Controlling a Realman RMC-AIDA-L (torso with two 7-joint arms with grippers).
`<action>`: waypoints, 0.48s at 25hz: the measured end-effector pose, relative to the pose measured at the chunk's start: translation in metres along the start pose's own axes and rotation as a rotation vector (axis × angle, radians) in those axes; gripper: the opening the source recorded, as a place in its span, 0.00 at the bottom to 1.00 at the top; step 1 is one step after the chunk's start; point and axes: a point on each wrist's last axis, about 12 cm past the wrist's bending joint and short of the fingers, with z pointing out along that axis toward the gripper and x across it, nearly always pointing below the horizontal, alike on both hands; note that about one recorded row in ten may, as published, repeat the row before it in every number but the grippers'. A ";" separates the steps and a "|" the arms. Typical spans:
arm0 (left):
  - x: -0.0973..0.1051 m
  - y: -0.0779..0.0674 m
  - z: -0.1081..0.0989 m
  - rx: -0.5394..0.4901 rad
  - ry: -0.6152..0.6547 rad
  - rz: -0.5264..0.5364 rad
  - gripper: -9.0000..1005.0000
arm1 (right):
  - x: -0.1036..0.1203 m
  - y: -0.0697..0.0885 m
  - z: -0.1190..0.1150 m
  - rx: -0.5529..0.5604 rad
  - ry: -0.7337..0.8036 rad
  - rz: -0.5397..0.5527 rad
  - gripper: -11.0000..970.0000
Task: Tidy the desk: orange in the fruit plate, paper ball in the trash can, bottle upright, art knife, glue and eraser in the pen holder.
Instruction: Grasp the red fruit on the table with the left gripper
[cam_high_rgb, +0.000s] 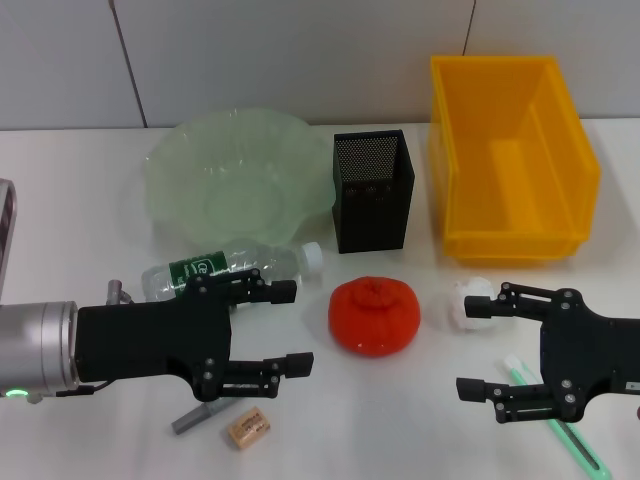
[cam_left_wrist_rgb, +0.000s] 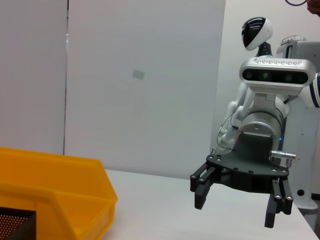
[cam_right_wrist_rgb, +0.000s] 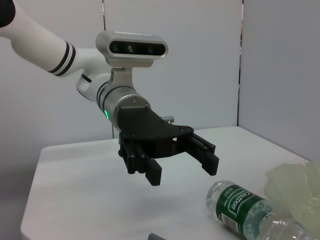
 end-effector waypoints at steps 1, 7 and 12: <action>0.000 0.000 0.000 0.000 0.000 0.000 0.79 | 0.000 0.000 0.000 0.000 0.000 0.000 0.87; 0.000 0.000 0.000 -0.001 0.000 -0.001 0.79 | 0.001 0.000 0.000 0.003 0.001 0.002 0.87; 0.000 -0.001 0.000 0.002 0.001 -0.001 0.79 | 0.001 0.000 -0.001 0.005 0.003 0.003 0.87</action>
